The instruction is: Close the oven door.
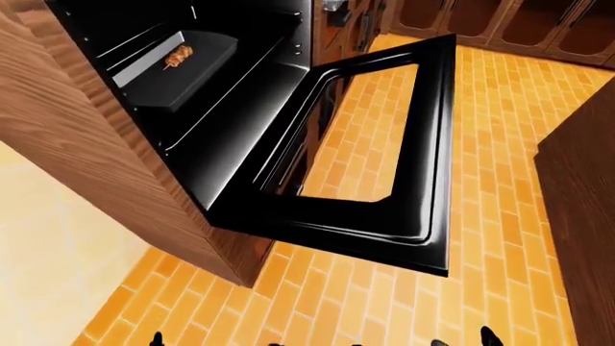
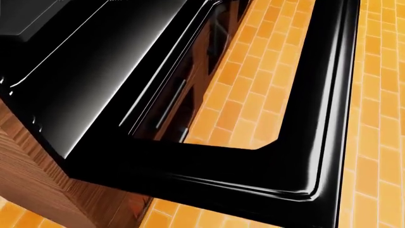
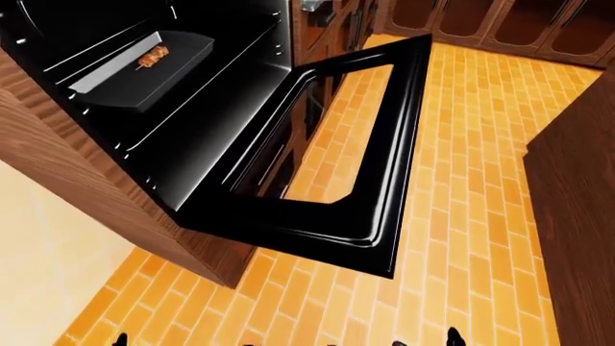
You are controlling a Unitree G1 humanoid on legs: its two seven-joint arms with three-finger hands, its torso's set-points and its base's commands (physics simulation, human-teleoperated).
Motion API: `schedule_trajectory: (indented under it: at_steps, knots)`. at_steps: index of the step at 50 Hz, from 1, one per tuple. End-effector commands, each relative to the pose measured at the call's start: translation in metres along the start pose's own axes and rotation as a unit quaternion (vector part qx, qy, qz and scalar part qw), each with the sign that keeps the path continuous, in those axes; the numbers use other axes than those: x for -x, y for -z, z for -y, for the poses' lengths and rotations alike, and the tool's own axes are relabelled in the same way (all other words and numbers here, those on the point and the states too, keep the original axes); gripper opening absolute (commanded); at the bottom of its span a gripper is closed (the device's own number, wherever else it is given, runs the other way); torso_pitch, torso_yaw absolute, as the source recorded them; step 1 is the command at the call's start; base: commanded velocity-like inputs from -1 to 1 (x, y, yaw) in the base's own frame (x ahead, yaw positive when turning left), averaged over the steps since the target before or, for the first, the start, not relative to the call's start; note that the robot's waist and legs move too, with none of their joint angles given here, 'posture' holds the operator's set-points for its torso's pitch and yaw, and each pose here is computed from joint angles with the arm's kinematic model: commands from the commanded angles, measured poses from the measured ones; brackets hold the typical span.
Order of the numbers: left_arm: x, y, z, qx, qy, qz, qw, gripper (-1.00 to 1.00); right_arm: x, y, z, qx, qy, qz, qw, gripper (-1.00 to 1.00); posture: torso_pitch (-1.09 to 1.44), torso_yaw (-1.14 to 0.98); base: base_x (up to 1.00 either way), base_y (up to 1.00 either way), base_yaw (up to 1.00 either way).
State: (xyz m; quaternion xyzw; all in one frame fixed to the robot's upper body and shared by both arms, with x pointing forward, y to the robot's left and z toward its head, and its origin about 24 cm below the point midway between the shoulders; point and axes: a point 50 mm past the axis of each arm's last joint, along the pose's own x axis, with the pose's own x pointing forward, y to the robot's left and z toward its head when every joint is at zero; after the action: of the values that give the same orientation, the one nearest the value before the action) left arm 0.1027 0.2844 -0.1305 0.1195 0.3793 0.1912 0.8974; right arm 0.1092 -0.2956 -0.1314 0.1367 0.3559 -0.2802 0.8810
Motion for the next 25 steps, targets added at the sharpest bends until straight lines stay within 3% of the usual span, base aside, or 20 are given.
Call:
schedule_trajectory:
  at_steps: [1, 15, 25]
  knots:
    - [-0.002, -0.006, -0.006, 0.001, -0.012, 0.017, 0.9998, 1.0, -0.002, -0.011, 0.003, 0.003, 0.003, 0.027, 0.9996, 1.0, 0.15, 0.0, 0.0, 0.0, 0.0]
    - [0.0, -0.004, -0.006, 0.003, -0.017, 0.022, 0.9996, 1.0, -0.003, -0.017, 0.002, 0.001, 0.0, 0.042, 0.9991, 1.0, 0.28, 0.0, 0.0, 0.0, 0.0]
    - [-0.001, -0.005, -0.008, 0.01, -0.019, 0.022, 0.9995, 1.0, -0.008, -0.029, -0.004, -0.042, -0.018, 0.061, 0.9971, 1.0, 0.28, 0.0, 0.0, 0.0, 0.0]
